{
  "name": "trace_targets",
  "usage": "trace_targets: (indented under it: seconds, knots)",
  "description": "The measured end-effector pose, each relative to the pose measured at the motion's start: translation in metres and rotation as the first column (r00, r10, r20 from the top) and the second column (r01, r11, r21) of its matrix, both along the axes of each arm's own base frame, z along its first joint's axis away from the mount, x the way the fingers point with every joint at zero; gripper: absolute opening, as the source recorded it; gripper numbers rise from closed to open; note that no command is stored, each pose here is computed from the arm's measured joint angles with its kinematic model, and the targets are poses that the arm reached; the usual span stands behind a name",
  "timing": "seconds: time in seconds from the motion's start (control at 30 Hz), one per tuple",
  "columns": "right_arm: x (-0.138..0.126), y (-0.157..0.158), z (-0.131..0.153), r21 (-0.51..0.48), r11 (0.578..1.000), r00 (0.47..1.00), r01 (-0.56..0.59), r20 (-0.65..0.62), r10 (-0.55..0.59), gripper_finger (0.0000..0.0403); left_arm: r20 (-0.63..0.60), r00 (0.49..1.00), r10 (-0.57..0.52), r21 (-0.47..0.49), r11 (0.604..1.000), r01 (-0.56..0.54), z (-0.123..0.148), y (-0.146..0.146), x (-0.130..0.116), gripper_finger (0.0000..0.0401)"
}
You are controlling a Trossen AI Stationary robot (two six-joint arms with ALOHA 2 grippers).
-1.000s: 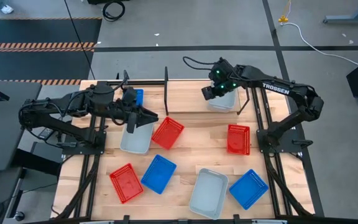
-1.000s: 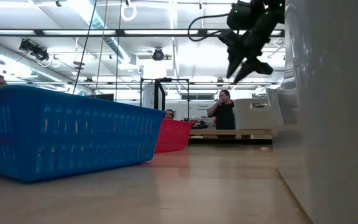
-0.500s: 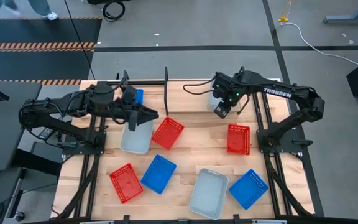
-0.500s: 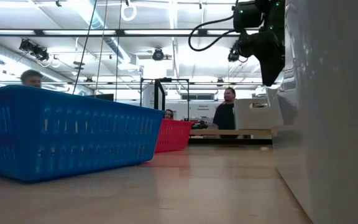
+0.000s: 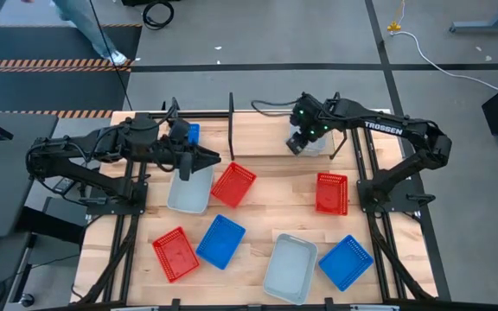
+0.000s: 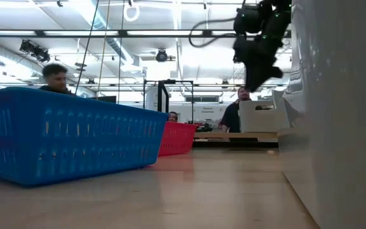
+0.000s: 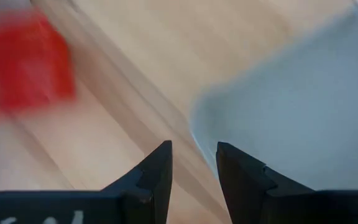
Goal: Stack baskets on shelf by color
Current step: Put the top right gray bin on the shelf
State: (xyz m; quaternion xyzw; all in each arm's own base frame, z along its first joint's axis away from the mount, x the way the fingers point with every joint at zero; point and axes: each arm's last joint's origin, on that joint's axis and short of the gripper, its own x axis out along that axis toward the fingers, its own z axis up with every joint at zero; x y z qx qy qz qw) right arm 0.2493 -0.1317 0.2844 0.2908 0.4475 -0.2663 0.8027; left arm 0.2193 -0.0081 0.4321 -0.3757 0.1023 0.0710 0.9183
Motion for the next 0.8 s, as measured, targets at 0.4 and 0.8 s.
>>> trace_targets:
  seconds: [0.4,0.8]
  knots:
    - [0.004,-0.020,-0.029,0.115,0.935,0.939,0.334,-0.124,-0.321,0.0128,0.000,1.000,0.004,-0.004,1.000,-0.004,0.000,0.000,0.000,0.0135]
    - [-0.015,-0.021,-0.044,0.098,0.955,0.894,0.281,-0.389,-0.223,0.0128,0.000,1.000,0.000,-0.006,1.000,0.000,0.000,0.000,0.000,0.0135]
